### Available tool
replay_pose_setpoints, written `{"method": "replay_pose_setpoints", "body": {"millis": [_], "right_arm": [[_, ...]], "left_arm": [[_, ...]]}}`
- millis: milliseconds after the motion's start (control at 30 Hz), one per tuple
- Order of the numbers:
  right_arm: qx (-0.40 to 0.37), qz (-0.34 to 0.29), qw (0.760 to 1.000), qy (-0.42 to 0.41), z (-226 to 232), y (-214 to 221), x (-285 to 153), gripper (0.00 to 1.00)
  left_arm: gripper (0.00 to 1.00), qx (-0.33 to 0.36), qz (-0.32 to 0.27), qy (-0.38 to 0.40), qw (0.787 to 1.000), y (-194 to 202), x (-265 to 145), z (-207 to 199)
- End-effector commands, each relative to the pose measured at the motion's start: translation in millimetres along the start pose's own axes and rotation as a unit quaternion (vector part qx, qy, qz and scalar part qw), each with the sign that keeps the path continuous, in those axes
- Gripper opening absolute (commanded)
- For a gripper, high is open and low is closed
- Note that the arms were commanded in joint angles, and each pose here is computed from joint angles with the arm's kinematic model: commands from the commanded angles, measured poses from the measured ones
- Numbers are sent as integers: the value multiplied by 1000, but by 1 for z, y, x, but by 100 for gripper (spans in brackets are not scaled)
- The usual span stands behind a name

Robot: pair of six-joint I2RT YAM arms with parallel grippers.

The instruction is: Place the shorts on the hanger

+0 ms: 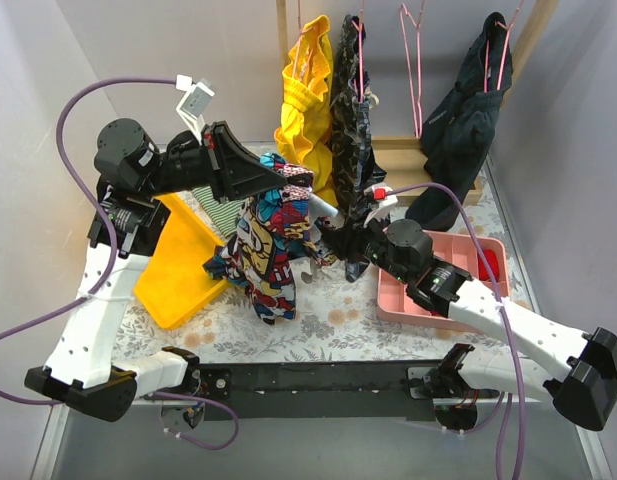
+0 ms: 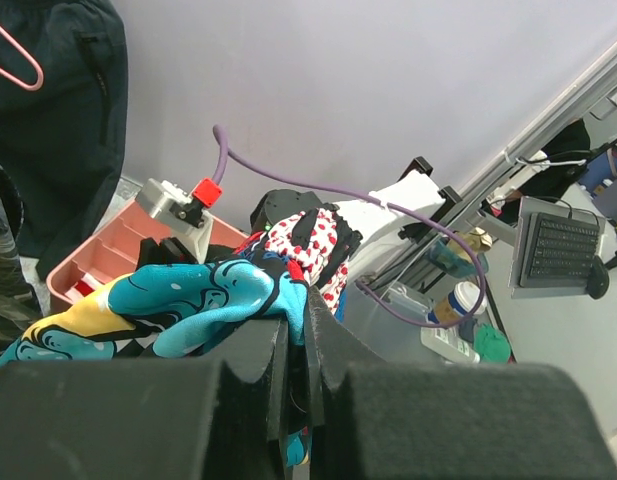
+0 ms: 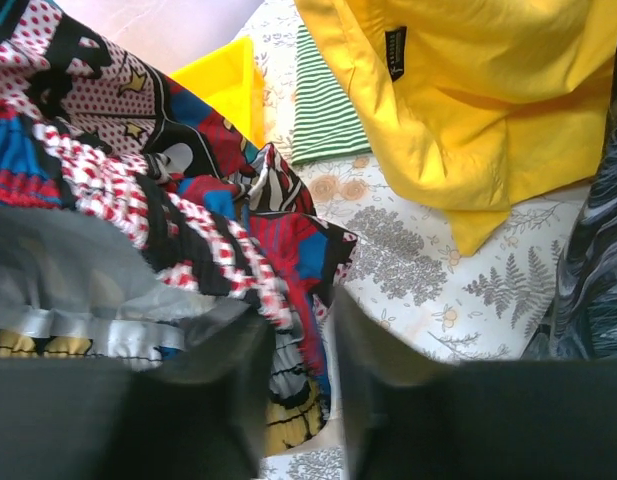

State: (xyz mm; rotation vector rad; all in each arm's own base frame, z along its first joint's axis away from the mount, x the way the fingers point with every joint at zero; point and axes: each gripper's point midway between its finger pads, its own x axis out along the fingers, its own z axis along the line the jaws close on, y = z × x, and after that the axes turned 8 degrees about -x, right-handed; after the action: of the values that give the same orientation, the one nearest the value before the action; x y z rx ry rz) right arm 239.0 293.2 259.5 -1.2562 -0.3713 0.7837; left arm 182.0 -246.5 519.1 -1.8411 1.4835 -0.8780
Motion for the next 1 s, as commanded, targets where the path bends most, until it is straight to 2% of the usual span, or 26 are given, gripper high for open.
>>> {"method": "replay_pose_setpoints", "body": {"millis": [0, 33, 67, 200, 233, 300, 367, 400, 433, 500, 633, 667, 733, 767, 867, 900, 967], "right_arm": [[-9, -37, 999, 10, 1, -31, -10, 21], [-8, -55, 998, 20, -1, -45, -21, 3], [-9, -60, 998, 36, -5, -51, -29, 1], [-17, -98, 989, 112, -28, -95, -78, 1], [-14, -126, 985, 114, -25, -118, -94, 1], [-24, -130, 982, 134, -31, -128, -107, 1], [-25, -139, 981, 134, -27, -144, -116, 1], [-27, -136, 982, 131, -25, -146, -115, 1], [-31, -120, 983, 131, -26, -140, -110, 1], [-32, -104, 987, 121, -22, -132, -103, 1], [-33, -50, 990, 126, -26, -98, -79, 1], [-34, -36, 990, 130, -28, -91, -75, 1], [-40, -7, 989, 145, -36, -73, -63, 1], [-41, 6, 987, 153, -39, -66, -59, 1], [-42, 30, 984, 170, -46, -49, -50, 1], [-41, 30, 984, 172, -47, -48, -48, 1], [-41, 36, 983, 175, -49, -42, -45, 1]], "left_arm": [[0, 7, 1, 17, 1000, 3, 1, -6], [0, 0, 1, 15, 1000, 4, 1, -4], [0, -6, 0, 13, 1000, 5, 2, 0], [0, -38, -3, -5, 999, 15, 4, 22], [0, -60, 1, -18, 998, 27, 5, 38], [0, -73, -9, -42, 996, 37, 2, 53], [0, -109, -17, -87, 990, 62, -1, 91], [0, -115, -24, -103, 988, 69, -5, 98], [0, -147, -17, -131, 980, 94, -8, 124], [0, -165, -32, -172, 971, 110, -14, 152], [1, -217, -25, -239, 946, 171, -31, 207], [5, -237, -16, -257, 937, 192, -36, 221], [18, -252, -4, -271, 929, 209, -40, 232], [36, -263, 5, -279, 924, 219, -43, 237], [64, -284, 6, -306, 909, 236, -54, 240], [70, -299, 5, -327, 896, 249, -62, 245], [73, -337, -17, -375, 863, 266, -76, 251]]}}
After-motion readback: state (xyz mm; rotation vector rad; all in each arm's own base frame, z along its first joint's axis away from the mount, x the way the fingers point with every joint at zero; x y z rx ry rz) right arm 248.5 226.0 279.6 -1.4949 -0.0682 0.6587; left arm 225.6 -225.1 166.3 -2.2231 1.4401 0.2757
